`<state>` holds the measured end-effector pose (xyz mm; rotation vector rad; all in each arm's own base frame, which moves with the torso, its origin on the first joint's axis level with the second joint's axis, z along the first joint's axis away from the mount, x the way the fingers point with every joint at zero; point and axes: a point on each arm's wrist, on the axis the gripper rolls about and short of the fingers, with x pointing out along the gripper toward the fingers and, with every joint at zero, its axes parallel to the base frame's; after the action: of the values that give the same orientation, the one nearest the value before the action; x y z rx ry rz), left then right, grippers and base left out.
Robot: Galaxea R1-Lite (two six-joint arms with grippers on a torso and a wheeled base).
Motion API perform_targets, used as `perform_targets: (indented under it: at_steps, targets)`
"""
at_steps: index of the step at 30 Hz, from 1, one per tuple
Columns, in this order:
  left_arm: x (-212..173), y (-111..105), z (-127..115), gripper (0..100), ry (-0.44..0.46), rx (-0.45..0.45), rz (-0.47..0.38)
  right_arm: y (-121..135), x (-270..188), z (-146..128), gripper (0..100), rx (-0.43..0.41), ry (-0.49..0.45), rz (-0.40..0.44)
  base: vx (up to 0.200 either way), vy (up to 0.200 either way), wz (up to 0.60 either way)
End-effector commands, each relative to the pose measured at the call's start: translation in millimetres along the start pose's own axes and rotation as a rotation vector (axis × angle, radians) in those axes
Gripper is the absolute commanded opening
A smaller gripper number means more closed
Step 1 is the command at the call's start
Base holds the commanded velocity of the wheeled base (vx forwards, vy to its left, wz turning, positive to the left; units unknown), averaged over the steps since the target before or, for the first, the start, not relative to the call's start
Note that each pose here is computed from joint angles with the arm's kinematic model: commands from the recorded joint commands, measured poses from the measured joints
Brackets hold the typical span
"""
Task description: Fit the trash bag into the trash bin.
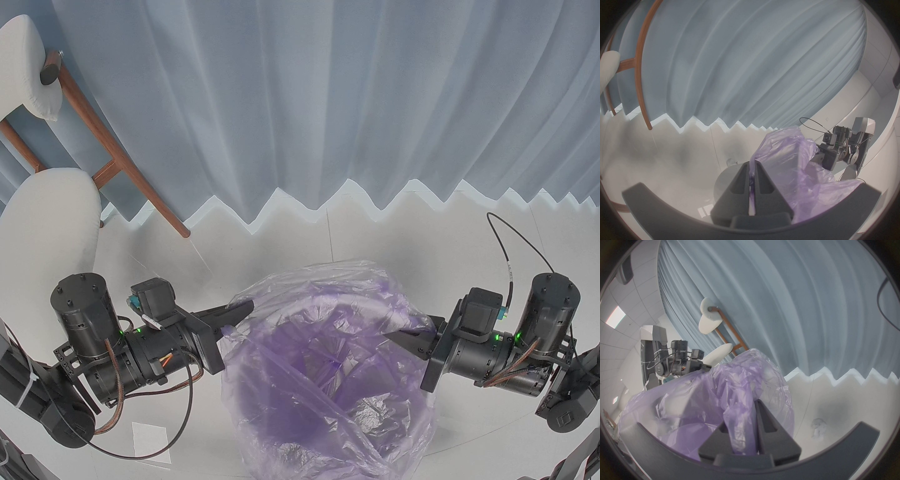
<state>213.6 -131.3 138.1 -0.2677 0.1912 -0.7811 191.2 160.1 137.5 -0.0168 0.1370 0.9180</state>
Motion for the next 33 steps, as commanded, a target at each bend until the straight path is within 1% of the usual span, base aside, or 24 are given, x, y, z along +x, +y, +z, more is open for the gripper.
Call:
perform_targets:
  at_steps: [1, 5, 8, 9, 11, 14, 16, 17, 18, 19, 20, 21, 23, 24, 26, 27, 28, 29, 32, 33]
  targets:
    - [1, -1, 6, 0, -0.027, -0.012, -0.008, -9, -4, 4, 0, 0.0, -0.022, -0.036, 0.0, 0.0, 0.0]
    - [-2, -5, 16, 0, -0.062, -0.066, -0.022, -14, -4, 8, 0, -0.004, -0.058, -0.054, 0.0, 0.0, 0.0]
    - [-2, -5, 15, 0, -0.051, -0.075, -0.02, -14, -3, 9, 0, -0.005, -0.061, -0.054, 0.0, 0.0, 0.0]
    - [-2, -5, 15, 100, -0.046, -0.077, -0.017, -14, -3, 9, 0, -0.004, -0.061, -0.055, 0.0, 0.0, 0.0]
    - [0, -4, 19, 100, -0.058, -0.077, -0.013, -17, 0, 12, 0, -0.004, -0.073, -0.067, 0.0, 0.0, 0.0]
    - [-1, 4, 25, 100, -0.082, -0.081, 0.014, -28, 1, 16, 0, -0.003, -0.088, -0.11, 0.0, 0.0, 0.0]
    - [-1, 5, 25, 100, -0.083, -0.081, 0.015, -29, 1, 17, 0, -0.004, -0.091, -0.115, 0.0, 0.0, 0.0]
    - [1, 12, 34, 100, -0.116, -0.079, 0.038, -39, 3, 18, 0, 0.0, -0.09, -0.159, 0.0, 0.0, 0.0]
    - [1, 14, 36, 100, -0.126, -0.077, 0.045, -41, 4, 18, 0, 0.002, -0.089, -0.174, 0.0, 0.0, 0.0]
    - [0, 19, 42, 100, -0.15, -0.076, 0.059, -45, 5, 18, 0, 0.004, -0.088, -0.211, 0.0, 0.0, 0.0]
    - [0, 19, 42, 100, -0.15, -0.076, 0.059, -45, 5, 18, 0, 0.004, -0.088, -0.211, 0.0, 0.0, 0.0]
    - [0, 22, 51, 100, -0.186, -0.087, 0.069, -51, 10, 18, 0, 0.006, -0.089, -0.277, 0.0, 0.0, 0.0]
    - [-4, 19, 57, 100, -0.209, -0.104, 0.056, -59, 15, 18, 0, 0.008, -0.092, -0.326, 0.0, 0.0, 0.0]
    - [-8, 15, 60, 100, -0.211, -0.109, 0.035, -62, 18, 19, 0, 0.008, -0.097, -0.344, 0.0, 0.0, 0.0]
    - [-13, 10, 60, 100, -0.188, -0.114, 0.009, -65, 22, 20, 0, 0.006, -0.101, -0.369, 0.0, 0.0, 0.0]
    - [-19, 1, 59, 100, -0.142, -0.127, -0.016, -69, 28, 21, 0, 0.002, -0.107, -0.401, 0.0, 0.0, 0.0]
    - [-22, -6, 59, 100, -0.114, -0.136, -0.03, -70, 31, 22, 0, 0.001, -0.11, -0.42, 0.0, 0.0, 0.0]
    - [-25, -12, 59, 100, -0.087, -0.149, -0.04, -71, 33, 22, 0, -0.001, -0.113, -0.427, 0.0, 0.0, 0.0]
    - [-28, -30, 48, 100, 0.04, -0.215, -0.074, -71, 37, 21, 0, -0.02, -0.106, -0.433, 0.0, 0.0, 0.0]
    - [-27, -32, 47, 100, 0.056, -0.218, -0.077, -70, 37, 20, 0, -0.022, -0.102, -0.432, 0.0, 0.0, 0.0]
